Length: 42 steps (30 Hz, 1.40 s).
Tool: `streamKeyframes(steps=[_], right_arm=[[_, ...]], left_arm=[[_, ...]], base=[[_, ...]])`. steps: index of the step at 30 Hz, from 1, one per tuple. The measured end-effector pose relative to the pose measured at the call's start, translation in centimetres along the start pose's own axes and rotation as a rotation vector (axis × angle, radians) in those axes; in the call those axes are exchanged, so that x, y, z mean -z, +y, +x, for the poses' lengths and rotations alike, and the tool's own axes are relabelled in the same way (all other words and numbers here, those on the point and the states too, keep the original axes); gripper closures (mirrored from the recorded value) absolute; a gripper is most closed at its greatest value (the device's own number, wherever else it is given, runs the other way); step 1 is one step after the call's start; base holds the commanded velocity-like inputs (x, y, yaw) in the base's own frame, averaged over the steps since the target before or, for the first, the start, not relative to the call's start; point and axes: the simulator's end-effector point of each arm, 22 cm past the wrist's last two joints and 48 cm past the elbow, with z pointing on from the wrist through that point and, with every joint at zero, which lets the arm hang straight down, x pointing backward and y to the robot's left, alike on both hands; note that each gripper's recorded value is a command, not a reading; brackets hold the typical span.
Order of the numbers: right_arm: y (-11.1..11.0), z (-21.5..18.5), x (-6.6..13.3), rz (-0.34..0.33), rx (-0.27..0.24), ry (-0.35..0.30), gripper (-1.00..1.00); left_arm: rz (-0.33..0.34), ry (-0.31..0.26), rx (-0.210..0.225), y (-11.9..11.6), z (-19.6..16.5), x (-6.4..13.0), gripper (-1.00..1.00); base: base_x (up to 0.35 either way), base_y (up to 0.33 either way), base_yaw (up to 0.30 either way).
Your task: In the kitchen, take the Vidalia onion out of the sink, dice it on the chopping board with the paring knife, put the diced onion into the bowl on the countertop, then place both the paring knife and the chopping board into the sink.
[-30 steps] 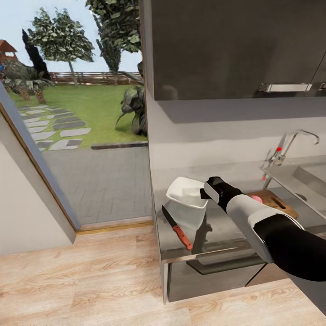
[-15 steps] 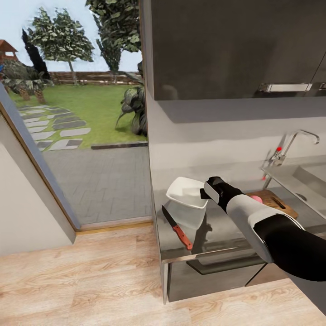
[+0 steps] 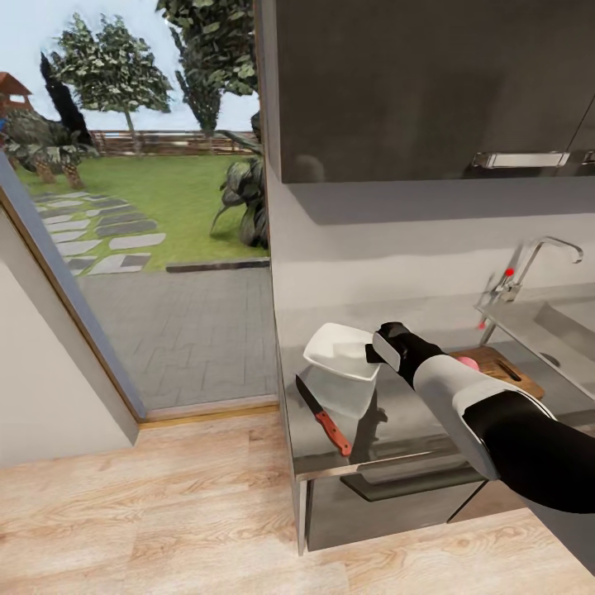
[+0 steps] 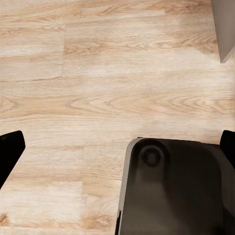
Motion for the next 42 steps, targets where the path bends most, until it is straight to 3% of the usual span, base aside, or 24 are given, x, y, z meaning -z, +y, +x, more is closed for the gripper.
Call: streamKeyframes(steps=[30,37,42], right_arm=[[0.2,-1.0,0.5,-0.004,0.0,-0.021,-1.0],[1.9,-6.7,4.3,-0.057,0.019,-0.121,-1.0],[1.2,-9.8,7.3,-0.052,0.046,-0.165,-1.0]], left_arm=[[0.0,0.0,0.0,0.0,0.0,0.0,-1.0],[0.0,0.0,0.0,0.0,0.0,0.0,-1.0],[0.001,0.0,0.0,0.0,0.0,0.0,-1.0]], base=[[0.0,0.0,0.0],[0.0,0.0,0.0],[-0.079,0.0,0.0]])
